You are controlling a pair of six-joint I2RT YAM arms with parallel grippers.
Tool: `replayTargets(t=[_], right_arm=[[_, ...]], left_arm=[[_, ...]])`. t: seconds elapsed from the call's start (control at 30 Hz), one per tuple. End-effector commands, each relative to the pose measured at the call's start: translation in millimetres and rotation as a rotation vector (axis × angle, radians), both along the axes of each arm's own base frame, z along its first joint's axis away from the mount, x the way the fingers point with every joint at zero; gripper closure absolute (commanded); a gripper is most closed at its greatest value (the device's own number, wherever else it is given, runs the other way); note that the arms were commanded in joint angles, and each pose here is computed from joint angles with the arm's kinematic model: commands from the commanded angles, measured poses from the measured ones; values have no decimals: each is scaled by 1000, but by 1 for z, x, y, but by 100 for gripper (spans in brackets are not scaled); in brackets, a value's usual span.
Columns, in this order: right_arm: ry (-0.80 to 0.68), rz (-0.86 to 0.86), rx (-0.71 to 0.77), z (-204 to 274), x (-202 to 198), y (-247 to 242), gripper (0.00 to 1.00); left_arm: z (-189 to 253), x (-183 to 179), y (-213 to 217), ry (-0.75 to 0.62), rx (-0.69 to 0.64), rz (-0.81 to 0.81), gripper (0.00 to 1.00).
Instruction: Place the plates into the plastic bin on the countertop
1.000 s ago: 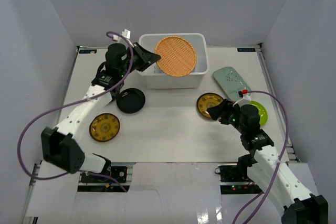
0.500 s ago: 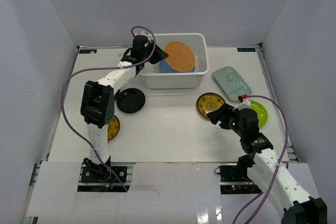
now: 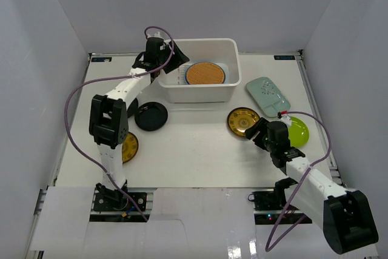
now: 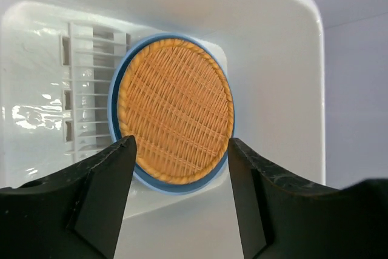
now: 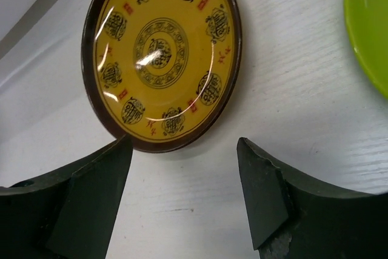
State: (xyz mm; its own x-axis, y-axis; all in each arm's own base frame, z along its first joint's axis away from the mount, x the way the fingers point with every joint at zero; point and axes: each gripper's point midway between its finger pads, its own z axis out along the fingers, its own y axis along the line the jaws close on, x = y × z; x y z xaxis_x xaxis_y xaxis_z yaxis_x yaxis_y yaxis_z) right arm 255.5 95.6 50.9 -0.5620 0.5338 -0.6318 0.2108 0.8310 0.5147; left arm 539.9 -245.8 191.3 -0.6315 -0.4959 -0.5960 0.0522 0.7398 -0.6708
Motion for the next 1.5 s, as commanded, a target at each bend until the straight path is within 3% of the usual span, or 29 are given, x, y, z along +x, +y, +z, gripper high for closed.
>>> replayTargets(t=[0.0, 0.13, 0.3, 0.4, 0.43, 0.5, 0.53, 0.7, 0.73, 0.87, 0.97, 1.03, 1.07, 1.1, 1.17, 1.3, 1.47], right_arm=[[-71, -126, 26, 9, 24, -11, 25], [-23, -162, 21, -8, 31, -15, 31], [8, -197, 45, -22, 38, -17, 44], [10, -212, 61, -25, 40, -18, 64], [6, -205, 72, -24, 38, -17, 77], [-11, -187, 90, -20, 35, -14, 90], [-47, -176, 103, -11, 33, -13, 92], [-185, -111, 120, 37, 20, -12, 92], [-300, -91, 149, 75, 22, -9, 92], [-486, 18, 133, 165, 25, 1, 92], [-610, 91, 123, 236, 35, 12, 92], [-603, 155, 77, 246, 56, 25, 92], [-658, 181, 76, 285, 63, 31, 92], [-592, 242, 47, 270, 82, 45, 92], [-629, 289, 45, 306, 102, 60, 92], [-551, 323, -18, 295, 167, 89, 92], [-416, 395, -55, 260, 212, 122, 92]], left_arm=[[125, -22, 19, -252, 58, 2, 27], [148, -62, 52, -311, 137, 65, 25], [127, -131, 94, -262, 185, 149, 27], [85, -180, 114, -156, 182, 182, 30], [73, -191, 118, -119, 163, 199, 32], [30, -223, 130, -20, 160, 224, 32], [16, -231, 132, 17, 151, 236, 32], [-52, -265, 150, 184, 115, 364, 28], [-57, -266, 153, 191, 115, 383, 25], [-74, -264, 163, 199, 99, 466, 22], [-80, -258, 163, 184, 57, 497, 21], [-93, -256, 164, 202, 32, 523, 21], [-97, -254, 164, 208, 24, 533, 21], [-110, -255, 167, 241, 28, 556, 21], [-116, -250, 170, 253, 4, 583, 21], [-131, -243, 173, 288, -41, 614, 20], [-143, -236, 170, 308, -62, 613, 20]])
